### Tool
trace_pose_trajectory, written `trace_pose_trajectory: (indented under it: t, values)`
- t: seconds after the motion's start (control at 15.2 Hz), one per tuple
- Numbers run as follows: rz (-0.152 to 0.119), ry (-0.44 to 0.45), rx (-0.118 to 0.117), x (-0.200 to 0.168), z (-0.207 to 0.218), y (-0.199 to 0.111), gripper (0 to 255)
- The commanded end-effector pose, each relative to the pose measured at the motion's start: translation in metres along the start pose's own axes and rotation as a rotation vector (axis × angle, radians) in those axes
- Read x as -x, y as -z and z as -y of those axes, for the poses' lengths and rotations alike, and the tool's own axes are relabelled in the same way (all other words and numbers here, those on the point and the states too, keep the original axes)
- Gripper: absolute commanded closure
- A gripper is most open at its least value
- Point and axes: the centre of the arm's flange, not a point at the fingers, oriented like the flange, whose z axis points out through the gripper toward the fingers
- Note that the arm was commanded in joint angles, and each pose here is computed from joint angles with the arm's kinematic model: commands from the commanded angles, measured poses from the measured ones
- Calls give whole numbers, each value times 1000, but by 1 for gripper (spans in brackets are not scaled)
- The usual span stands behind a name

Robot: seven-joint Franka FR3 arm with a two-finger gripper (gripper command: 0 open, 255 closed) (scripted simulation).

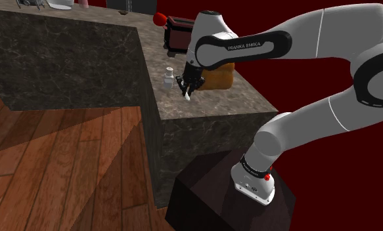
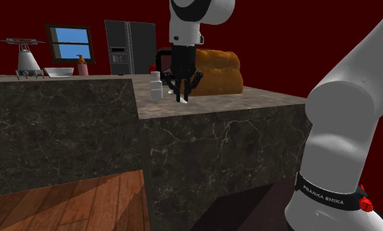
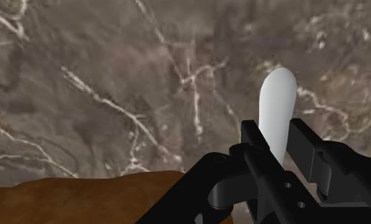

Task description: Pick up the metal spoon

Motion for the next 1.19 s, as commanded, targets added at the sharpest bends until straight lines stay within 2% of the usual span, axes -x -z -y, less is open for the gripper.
trace_pose_trajectory:
  t: [0.0,0.33,1.12]
  values:
    - [9,0,5,1,-1,-5,255]
    - [10,0,5,1,-1,-5,255]
    - [10,0,5,-7,0,57,255]
